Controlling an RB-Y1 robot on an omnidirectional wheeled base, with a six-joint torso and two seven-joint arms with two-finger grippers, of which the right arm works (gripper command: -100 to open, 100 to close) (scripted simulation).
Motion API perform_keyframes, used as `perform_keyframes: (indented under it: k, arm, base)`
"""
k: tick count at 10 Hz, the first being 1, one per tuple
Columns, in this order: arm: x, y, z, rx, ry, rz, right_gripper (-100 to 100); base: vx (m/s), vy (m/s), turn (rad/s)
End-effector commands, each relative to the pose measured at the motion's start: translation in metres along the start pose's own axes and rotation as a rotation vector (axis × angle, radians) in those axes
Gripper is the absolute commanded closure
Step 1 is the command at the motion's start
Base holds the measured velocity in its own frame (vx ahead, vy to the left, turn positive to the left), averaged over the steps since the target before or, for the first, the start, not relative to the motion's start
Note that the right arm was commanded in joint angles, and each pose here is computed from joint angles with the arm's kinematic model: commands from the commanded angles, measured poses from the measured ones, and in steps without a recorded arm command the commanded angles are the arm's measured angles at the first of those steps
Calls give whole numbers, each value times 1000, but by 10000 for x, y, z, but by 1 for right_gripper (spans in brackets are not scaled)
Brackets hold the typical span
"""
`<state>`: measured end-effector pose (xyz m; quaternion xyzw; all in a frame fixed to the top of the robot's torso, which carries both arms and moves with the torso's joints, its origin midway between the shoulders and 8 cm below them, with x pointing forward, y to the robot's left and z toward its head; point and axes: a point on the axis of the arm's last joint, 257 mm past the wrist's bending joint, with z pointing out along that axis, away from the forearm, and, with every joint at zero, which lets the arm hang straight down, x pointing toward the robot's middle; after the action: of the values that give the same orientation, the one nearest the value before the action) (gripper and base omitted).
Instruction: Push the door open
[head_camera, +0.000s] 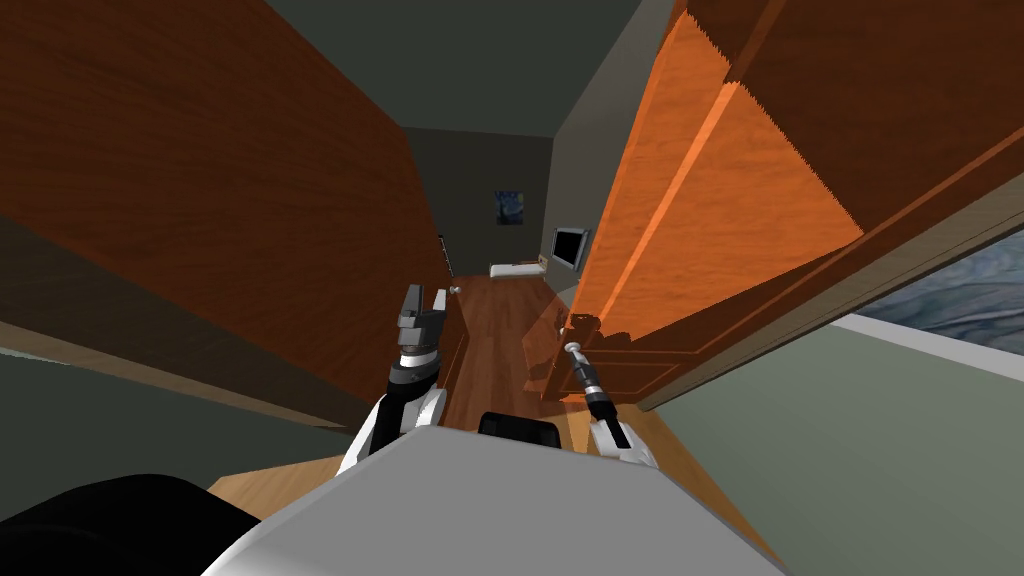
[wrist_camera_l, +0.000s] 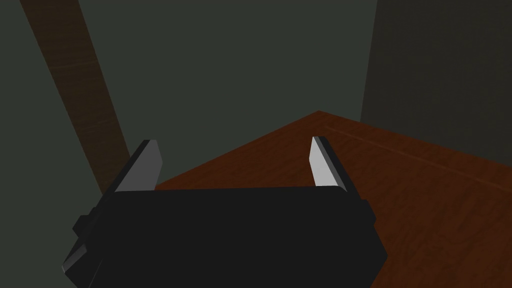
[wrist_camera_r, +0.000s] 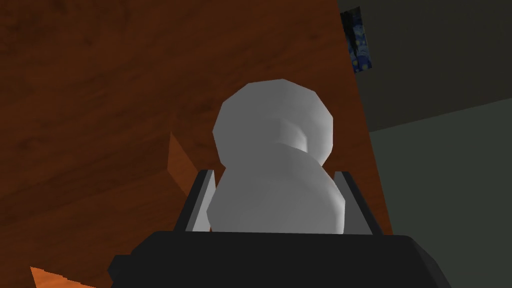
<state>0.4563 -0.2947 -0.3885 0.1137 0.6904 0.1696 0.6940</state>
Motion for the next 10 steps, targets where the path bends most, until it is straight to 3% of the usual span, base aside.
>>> perform_keyframes:
  k: [1, 10]
  arm:
    - [-123, -78, 36, 13, -27, 48, 100]
    - [-283, -256, 68, 66, -91, 300, 100]
  base:
    - [23, 1, 44]
    - [30, -4, 40]
